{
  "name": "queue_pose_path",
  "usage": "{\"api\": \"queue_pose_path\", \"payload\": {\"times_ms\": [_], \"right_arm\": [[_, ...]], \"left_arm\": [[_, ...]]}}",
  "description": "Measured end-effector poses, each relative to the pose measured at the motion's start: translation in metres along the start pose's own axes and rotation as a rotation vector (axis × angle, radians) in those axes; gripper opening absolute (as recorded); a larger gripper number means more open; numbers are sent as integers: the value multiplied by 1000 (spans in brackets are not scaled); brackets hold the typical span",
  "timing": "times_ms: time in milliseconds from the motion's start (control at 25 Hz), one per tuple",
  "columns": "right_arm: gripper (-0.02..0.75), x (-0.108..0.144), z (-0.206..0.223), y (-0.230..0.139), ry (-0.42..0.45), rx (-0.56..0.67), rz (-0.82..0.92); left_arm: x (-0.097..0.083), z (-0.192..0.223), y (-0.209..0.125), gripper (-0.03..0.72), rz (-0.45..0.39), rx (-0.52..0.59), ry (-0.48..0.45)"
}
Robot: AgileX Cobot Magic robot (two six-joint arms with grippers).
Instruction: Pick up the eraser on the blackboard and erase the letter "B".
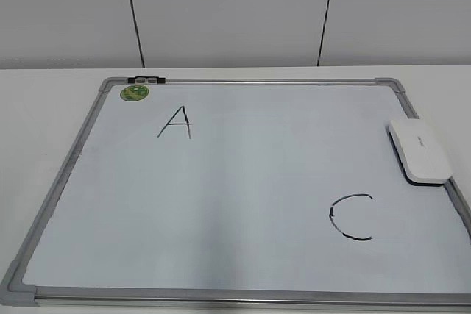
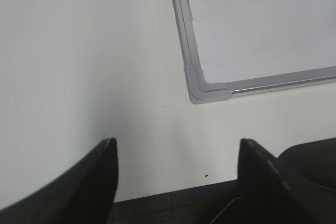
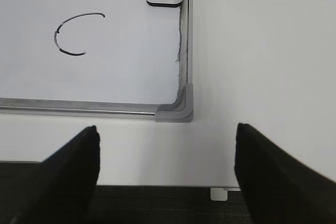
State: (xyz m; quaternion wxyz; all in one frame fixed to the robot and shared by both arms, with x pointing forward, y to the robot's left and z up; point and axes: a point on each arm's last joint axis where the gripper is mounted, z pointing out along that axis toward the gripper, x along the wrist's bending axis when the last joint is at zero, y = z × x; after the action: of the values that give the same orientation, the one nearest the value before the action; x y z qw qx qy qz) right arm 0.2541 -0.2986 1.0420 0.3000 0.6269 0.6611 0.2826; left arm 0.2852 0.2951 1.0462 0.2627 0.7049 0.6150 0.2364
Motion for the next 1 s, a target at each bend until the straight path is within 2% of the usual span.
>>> {"api": "queue_pose_path", "payload": {"times_ms": [200,840,1000], "right_arm": [[592,0,0,0,0,0,2],[592,0,0,0,0,-1,2],[592,0,-1,-1,-1,-11,2]], "left_arm": [[1,0,0,568,-12,1,14],[2,0,0,566,-18,1,22],[2,-6,-4,555,-18,-45,26]]}}
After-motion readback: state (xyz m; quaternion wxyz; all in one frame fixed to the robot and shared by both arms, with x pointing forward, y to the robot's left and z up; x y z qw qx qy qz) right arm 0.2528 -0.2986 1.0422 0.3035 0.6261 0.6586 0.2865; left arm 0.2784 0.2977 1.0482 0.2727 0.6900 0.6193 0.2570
